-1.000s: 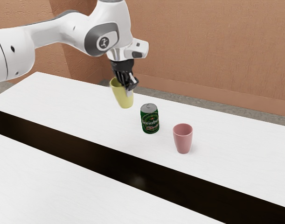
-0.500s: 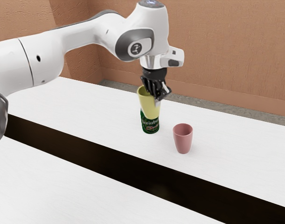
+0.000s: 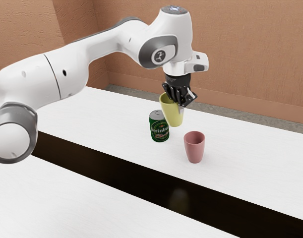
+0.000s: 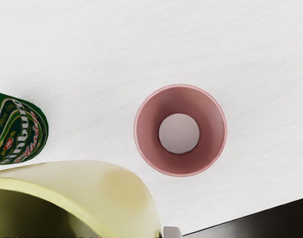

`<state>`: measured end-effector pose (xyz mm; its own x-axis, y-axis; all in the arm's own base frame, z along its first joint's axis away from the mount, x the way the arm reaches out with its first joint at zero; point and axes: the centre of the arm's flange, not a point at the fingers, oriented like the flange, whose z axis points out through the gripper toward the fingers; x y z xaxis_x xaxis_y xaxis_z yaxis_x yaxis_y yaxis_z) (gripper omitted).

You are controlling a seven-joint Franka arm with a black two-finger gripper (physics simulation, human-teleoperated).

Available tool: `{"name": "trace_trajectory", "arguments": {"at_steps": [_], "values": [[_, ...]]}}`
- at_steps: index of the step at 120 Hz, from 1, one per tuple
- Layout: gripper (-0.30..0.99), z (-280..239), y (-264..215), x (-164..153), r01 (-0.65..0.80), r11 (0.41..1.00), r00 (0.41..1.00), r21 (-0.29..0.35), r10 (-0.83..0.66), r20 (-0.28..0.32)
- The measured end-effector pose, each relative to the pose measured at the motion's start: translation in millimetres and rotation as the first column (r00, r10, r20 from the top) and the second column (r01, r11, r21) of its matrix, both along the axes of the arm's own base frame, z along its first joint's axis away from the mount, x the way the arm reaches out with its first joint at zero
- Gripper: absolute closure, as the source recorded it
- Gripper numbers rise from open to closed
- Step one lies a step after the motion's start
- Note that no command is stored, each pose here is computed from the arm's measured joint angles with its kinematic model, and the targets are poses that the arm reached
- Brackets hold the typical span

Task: Place the left cup onto the right cup

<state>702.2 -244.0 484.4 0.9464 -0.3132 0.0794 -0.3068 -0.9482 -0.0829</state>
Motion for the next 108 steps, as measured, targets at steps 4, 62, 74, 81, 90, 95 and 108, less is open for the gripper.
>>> {"name": "trace_trajectory", "arguments": {"at_steps": [4,62,74,81,90,95,108], "values": [[0.79,-3.3,-0.5,2.3,-0.005,1.0,1.0,-0.001,0.005,0.0],[0.79,-22.1,-41.7,7.5,0.009,1.0,0.998,-0.014,-0.009,0.056],[0.79,-32.0,-43.1,10.3,0.007,1.0,0.999,-0.02,-0.006,0.053],[0.79,-36.2,-46.0,10.9,0.01,1.0,0.999,-0.026,-0.008,0.052],[0.79,-41.7,-50.2,11.1,0.013,0.999,0.999,-0.031,-0.011,0.051],[0.79,-44.1,-51.1,11.5,0.013,0.999,0.999,-0.033,-0.011,0.051],[0.79,-52.1,-52.1,13.2,0.011,0.999,0.999,-0.037,-0.009,0.046]]}}
